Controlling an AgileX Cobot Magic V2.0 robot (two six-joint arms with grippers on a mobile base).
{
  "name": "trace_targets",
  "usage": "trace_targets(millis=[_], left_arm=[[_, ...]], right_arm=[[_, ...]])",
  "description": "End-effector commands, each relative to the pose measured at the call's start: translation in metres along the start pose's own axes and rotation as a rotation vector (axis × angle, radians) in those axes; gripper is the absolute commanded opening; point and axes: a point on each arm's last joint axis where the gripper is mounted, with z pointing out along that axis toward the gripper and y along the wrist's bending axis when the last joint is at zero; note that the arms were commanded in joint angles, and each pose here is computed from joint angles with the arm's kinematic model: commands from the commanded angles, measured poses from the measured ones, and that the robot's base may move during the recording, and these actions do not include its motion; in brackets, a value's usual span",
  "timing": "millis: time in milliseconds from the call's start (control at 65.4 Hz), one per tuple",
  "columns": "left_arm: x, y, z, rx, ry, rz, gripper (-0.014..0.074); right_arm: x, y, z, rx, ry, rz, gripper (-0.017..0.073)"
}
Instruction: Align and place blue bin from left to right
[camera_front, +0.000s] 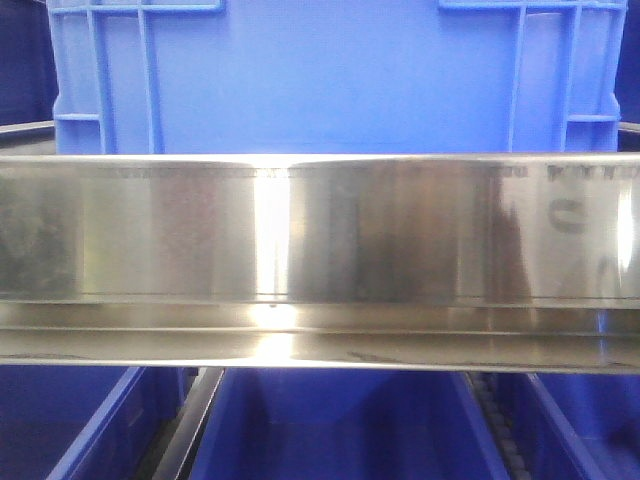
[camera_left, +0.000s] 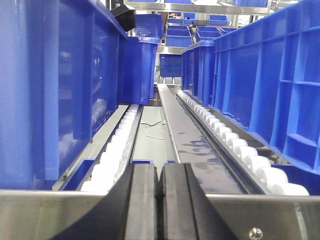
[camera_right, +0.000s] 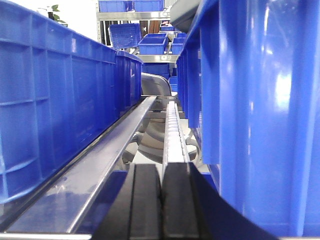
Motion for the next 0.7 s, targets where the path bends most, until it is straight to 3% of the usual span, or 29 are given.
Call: trace_targets(millis=[0, 688], left_arm=[[-0.0025, 0.0002, -0.0004, -0.003, -0.022, -0.003, -0.0111], [-0.0083, 0.0007, -0.0007, -0.008, -0.086, -0.003, -0.0111]], right_arm=[[-0.0029, -0.0002, 0.0002, 0.003, -0.022, -0.002, -0.0064], [-0.0029, -0.0002, 0.0002, 0.003, -0.022, -0.002, -0.0064]])
